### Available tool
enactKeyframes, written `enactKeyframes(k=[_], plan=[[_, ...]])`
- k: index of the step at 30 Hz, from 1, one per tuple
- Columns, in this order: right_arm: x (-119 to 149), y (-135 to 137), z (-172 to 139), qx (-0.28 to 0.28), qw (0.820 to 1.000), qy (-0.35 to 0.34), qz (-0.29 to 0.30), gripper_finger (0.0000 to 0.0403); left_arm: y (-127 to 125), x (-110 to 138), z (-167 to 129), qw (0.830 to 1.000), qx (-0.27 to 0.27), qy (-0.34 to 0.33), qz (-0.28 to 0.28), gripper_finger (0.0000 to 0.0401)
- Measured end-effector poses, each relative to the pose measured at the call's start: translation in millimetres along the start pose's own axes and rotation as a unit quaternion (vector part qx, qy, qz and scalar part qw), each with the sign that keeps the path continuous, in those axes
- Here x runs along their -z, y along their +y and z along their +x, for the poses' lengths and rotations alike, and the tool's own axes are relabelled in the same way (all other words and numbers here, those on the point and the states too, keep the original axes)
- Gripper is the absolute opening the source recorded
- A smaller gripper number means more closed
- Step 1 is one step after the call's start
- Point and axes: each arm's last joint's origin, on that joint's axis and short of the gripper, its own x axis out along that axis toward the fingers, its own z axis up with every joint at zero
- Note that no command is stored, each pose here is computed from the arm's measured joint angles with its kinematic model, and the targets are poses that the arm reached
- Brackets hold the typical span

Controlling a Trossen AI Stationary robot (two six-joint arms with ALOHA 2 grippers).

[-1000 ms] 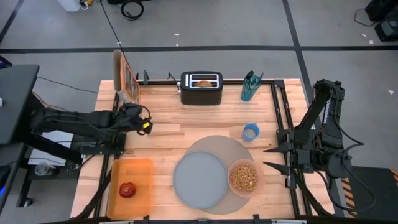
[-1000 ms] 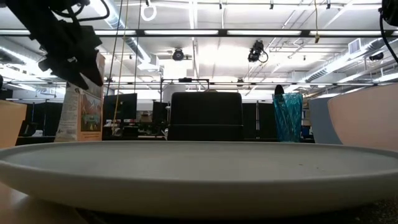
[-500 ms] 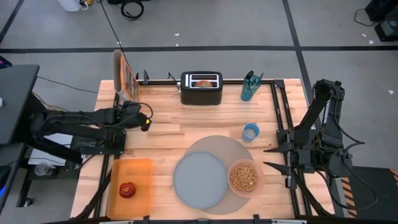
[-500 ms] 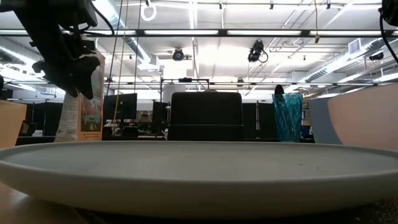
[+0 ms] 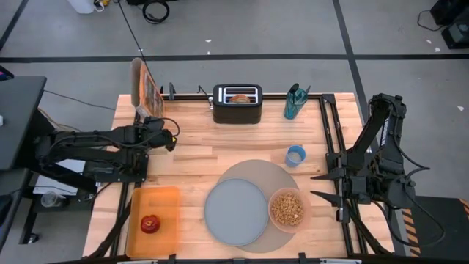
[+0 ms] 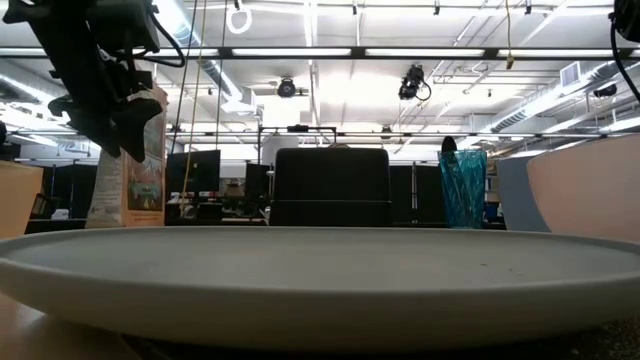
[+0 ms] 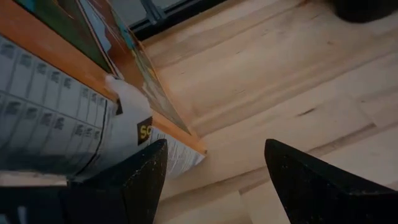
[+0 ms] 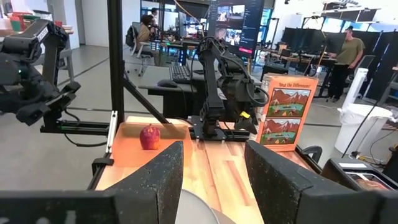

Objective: Arrange a breakfast setting
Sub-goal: Pour the cereal into the orange bowl, then put the bagel on the blue plate

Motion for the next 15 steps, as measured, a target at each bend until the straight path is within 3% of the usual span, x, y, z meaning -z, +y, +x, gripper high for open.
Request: enactKeyframes(k=[8,11,15], plan=[[0.1,0.0,0.0,-0.001,1.000,0.000,0.008,0.0178,1.3,-10.4,-13.3,0.999,0.029,0.031,0.006,0.0274],[0.5,0.1,1.3,-0.002,1.000,0.002,0.014,0.0178,-1.3,-12.7,-20.4,0.995,0.077,0.069,0.017,0.0274],[4.2,2.0,8.2,0.000,1.000,0.009,0.011,0.0178,-4.3,-10.6,-30.6,0.974,0.158,0.151,0.051,0.0274]])
